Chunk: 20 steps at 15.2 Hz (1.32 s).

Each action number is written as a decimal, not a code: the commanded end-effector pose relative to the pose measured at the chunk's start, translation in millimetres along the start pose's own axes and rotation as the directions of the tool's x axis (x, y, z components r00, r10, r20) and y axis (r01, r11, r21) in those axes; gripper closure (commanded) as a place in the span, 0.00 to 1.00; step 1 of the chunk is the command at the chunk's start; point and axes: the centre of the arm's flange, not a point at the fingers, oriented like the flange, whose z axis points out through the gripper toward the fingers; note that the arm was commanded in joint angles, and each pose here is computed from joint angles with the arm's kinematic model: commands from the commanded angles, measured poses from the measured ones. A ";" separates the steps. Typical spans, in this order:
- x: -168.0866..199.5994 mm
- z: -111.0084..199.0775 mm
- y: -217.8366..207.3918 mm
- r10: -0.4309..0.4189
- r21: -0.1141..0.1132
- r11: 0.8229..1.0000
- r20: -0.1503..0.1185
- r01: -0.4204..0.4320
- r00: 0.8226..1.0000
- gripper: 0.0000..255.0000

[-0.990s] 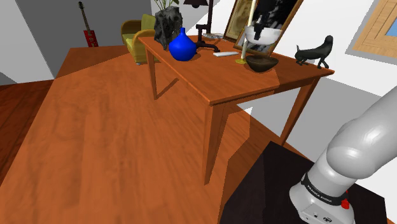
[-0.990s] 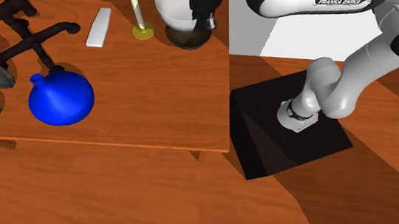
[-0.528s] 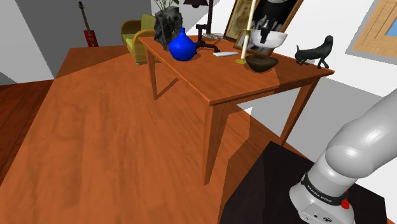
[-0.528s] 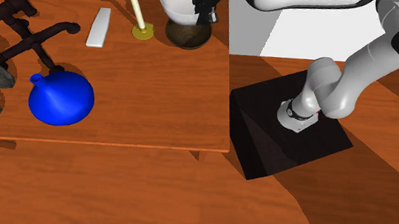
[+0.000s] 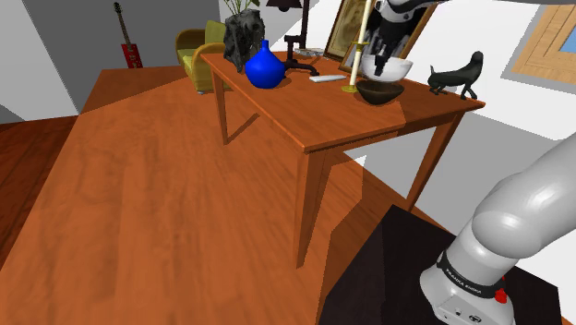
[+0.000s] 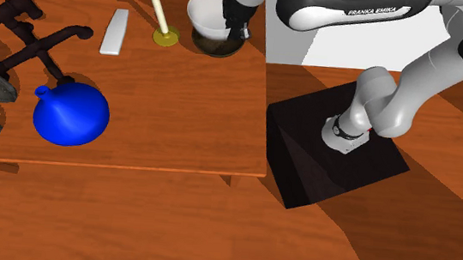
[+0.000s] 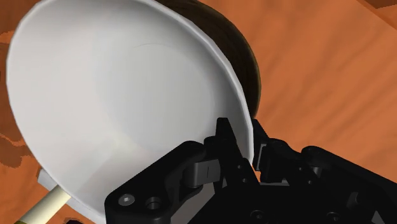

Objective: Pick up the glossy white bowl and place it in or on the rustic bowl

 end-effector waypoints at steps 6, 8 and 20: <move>-2.2 20.0 -6.0 0.000 0.000 1.000 -0.001 0.000 1.000 1.00; -2.2 20.0 -6.0 0.000 0.000 1.000 -0.001 0.000 1.000 1.00; -2.3 -19.5 -6.0 0.000 0.000 1.000 -0.001 0.000 1.000 0.00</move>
